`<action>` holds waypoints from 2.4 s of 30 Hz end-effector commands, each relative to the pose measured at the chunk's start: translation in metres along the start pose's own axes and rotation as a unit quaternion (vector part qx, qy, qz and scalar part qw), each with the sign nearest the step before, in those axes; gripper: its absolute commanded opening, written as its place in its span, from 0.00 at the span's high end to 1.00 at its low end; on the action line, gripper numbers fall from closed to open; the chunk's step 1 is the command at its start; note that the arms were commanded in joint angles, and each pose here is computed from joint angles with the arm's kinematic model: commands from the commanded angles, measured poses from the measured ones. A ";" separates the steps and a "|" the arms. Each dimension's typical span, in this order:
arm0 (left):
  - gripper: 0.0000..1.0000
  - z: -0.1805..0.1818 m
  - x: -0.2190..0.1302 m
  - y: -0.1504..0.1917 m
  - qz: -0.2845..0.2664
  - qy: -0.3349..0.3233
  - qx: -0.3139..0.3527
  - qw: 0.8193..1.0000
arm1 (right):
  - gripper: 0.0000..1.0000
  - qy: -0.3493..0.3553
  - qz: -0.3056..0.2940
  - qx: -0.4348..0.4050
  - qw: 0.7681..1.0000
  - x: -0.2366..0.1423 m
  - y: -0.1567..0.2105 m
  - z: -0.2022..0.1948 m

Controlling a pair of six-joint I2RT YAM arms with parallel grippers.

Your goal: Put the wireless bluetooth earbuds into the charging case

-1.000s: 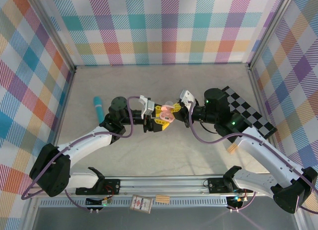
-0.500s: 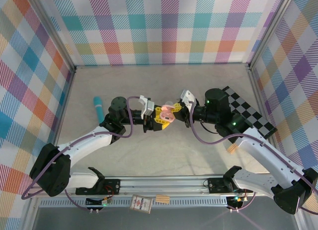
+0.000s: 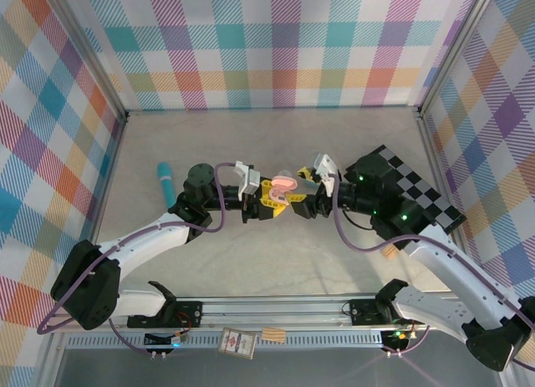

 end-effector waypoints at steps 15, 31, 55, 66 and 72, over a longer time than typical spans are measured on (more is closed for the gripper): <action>0.65 0.003 -0.011 0.010 -0.031 -0.032 0.021 0.999 | 0.31 0.233 -0.081 0.309 0.919 -0.054 0.049 -0.087; 0.65 -0.002 -0.019 0.011 -0.031 -0.040 0.022 0.998 | 0.44 0.410 0.222 0.409 0.785 0.012 0.156 -0.177; 0.65 -0.010 -0.025 0.004 -0.013 -0.043 0.035 0.998 | 0.62 0.490 0.470 0.185 0.711 0.100 0.201 -0.198; 0.65 -0.010 -0.026 0.004 -0.012 -0.043 0.034 0.998 | 0.63 0.480 0.496 0.181 0.701 0.104 0.216 -0.199; 0.65 -0.010 -0.025 0.004 -0.012 -0.042 0.034 0.998 | 0.68 0.482 0.505 0.176 0.693 0.102 0.221 -0.198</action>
Point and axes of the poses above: each hand's point on the last joint's axis, 136 mm out from that joint toward the fingers, its own x axis out along the fingers, its own z axis along the line the jaws close on, y = z × x, the point moved 9 cm from there along -x, back along the fingers, and after that the axes turned 6 degrees about x, right-handed, at the moved point
